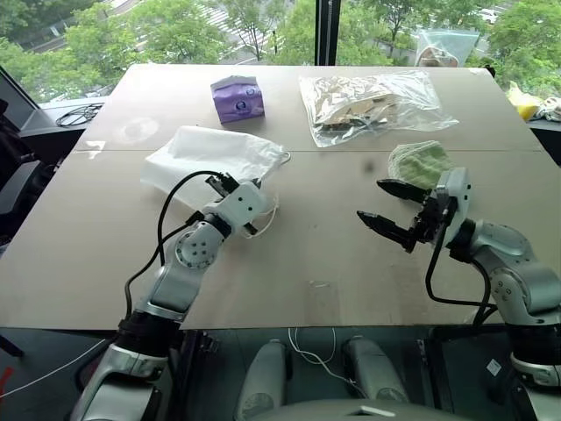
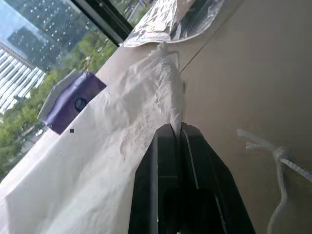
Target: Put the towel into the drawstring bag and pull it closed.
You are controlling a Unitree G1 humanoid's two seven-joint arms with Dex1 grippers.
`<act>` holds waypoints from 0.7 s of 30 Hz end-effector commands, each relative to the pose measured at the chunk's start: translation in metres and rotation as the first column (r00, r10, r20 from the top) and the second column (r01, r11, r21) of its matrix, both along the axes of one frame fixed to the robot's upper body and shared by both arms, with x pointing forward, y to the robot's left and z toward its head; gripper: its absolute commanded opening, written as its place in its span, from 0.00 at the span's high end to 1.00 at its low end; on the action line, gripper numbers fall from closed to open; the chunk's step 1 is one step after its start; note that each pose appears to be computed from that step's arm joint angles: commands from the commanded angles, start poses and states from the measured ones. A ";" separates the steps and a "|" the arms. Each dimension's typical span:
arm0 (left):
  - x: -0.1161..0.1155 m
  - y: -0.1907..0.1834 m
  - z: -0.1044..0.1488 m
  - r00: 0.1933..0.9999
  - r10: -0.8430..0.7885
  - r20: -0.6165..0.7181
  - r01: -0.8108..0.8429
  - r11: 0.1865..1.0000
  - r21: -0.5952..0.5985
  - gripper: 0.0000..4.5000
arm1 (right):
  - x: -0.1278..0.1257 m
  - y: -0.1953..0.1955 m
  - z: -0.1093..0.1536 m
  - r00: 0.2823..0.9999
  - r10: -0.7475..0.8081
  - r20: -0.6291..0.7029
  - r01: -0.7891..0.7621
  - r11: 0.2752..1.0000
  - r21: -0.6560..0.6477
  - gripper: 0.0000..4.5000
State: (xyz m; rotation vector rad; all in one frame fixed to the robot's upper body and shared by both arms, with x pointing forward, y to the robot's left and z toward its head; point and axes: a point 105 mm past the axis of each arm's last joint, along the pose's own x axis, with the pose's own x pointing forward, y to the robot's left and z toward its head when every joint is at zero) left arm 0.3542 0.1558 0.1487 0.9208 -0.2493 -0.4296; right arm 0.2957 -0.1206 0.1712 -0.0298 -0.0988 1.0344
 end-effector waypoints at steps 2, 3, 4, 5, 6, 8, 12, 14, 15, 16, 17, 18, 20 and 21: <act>-0.001 0.005 0.067 0.986 -0.073 0.152 0.124 0.925 -0.358 0.99 | 0.000 0.000 0.013 0.998 -0.001 0.057 0.000 1.000 0.007 0.00; 0.007 0.023 0.082 0.990 0.006 0.143 0.074 0.833 -0.548 0.99 | 0.000 0.000 0.013 0.998 -0.001 0.057 0.001 1.000 0.007 0.00; 0.012 0.034 0.089 0.993 0.031 0.117 0.056 0.744 -0.666 0.99 | 0.000 0.000 0.013 0.998 -0.002 0.057 0.002 1.000 0.006 0.00; 0.013 0.038 0.093 0.995 0.012 0.096 0.061 0.683 -0.728 0.99 | 0.000 -0.001 0.013 0.998 -0.003 0.057 0.003 1.000 0.006 0.00; 0.012 0.035 0.095 0.995 -0.046 0.085 0.094 0.664 -0.741 0.99 | 0.000 -0.001 0.013 0.998 -0.004 0.056 0.004 1.000 0.006 0.00; 0.003 0.018 0.090 0.978 -0.205 0.048 0.176 0.669 -0.722 0.99 | -0.001 0.000 0.012 0.999 -0.006 0.054 0.006 1.000 0.003 0.00; -0.013 0.000 0.053 0.949 -0.310 -0.060 0.262 0.880 -0.396 0.99 | -0.001 0.001 0.011 0.998 -0.007 0.056 0.007 1.000 0.000 0.00; -0.014 0.002 0.031 0.951 -0.290 -0.109 0.265 0.944 -0.198 0.99 | -0.001 0.001 0.011 0.998 -0.009 0.058 0.009 1.000 -0.001 0.00; -0.013 0.006 0.023 0.958 -0.265 -0.111 0.251 0.959 -0.130 0.99 | -0.001 0.000 0.011 0.998 -0.010 0.059 0.010 1.000 -0.002 0.00; -0.011 0.008 0.020 0.963 -0.249 -0.106 0.240 0.966 -0.093 0.99 | -0.001 0.000 0.011 0.998 -0.011 0.060 0.011 1.000 -0.003 0.00; -0.011 0.010 0.014 0.964 -0.243 -0.103 0.242 0.970 -0.027 0.99 | -0.001 0.000 0.011 0.998 -0.012 0.061 0.012 1.000 -0.003 0.00; -0.012 0.011 0.010 0.964 -0.247 -0.100 0.249 0.968 0.014 0.99 | -0.002 0.000 0.011 0.998 -0.012 0.061 0.012 1.000 -0.003 0.00; -0.015 0.012 0.003 0.963 -0.260 -0.072 0.267 0.957 0.113 0.87 | -0.002 0.001 0.010 0.998 -0.019 0.062 0.019 1.000 0.001 0.00; -0.016 0.013 0.001 0.962 -0.266 -0.057 0.272 0.952 0.142 0.77 | -0.002 0.001 0.010 0.998 -0.021 0.063 0.021 1.000 0.002 0.00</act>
